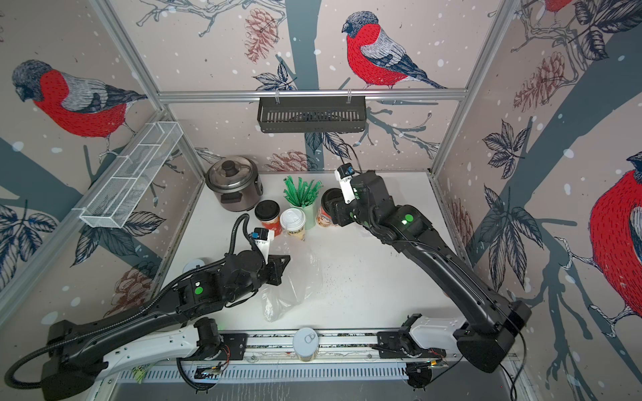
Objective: Pack milk tea into plastic carrier bags
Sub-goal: Pick up the milk tea cup at the center of the board, then place the milk tea cup in the plastic carrier bag.
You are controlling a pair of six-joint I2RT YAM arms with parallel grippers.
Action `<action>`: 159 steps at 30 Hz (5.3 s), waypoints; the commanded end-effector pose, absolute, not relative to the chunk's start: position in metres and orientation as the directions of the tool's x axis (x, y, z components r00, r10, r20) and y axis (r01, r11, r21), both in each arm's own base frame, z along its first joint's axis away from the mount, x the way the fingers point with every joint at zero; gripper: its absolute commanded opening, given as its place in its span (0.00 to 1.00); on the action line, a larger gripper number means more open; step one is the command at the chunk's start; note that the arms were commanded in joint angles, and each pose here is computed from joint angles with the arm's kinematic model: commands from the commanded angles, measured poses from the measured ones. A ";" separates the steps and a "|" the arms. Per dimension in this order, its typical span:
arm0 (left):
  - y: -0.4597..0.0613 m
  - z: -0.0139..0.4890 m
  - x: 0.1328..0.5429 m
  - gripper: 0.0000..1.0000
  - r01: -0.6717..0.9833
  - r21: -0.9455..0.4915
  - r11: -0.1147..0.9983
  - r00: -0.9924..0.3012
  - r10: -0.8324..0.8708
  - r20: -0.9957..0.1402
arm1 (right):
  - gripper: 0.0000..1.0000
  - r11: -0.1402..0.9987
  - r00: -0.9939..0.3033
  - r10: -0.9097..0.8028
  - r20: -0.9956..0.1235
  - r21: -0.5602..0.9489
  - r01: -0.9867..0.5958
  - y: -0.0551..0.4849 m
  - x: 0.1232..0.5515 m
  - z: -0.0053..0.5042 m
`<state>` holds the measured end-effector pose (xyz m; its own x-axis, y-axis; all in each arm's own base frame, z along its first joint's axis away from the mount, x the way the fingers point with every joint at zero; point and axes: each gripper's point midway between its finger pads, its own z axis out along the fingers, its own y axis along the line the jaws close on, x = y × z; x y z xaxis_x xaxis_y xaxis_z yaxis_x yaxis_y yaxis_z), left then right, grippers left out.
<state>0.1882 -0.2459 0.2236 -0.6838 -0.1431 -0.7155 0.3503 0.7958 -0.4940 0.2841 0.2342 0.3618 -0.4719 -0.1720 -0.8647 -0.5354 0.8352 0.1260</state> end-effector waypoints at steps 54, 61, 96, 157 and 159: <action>-0.252 0.241 0.203 0.00 0.353 -0.614 0.706 -0.598 -0.335 -0.728 | 0.68 0.539 -0.704 -0.061 -0.708 0.570 -0.620 0.271 0.159 0.321; -0.247 0.245 0.200 0.00 0.360 -0.641 0.678 -0.578 -0.377 -0.724 | 0.68 0.523 -0.736 -0.070 -0.673 0.604 -0.601 0.277 0.157 0.304; -0.239 0.266 0.193 0.00 0.367 -0.743 0.560 -0.497 -0.557 -0.665 | 0.70 0.369 -0.833 0.001 -0.553 0.775 -0.513 0.319 0.154 0.250; -0.227 0.307 0.199 0.00 0.337 -0.892 0.301 -0.423 -0.798 -0.429 | 0.76 0.483 -0.797 0.093 -0.597 0.727 -0.488 0.350 0.155 0.207; -0.227 0.307 0.198 0.00 0.339 -0.894 0.293 -0.424 -0.801 -0.423 | 0.75 0.532 -0.792 0.065 -0.607 0.692 -0.487 0.344 0.156 0.202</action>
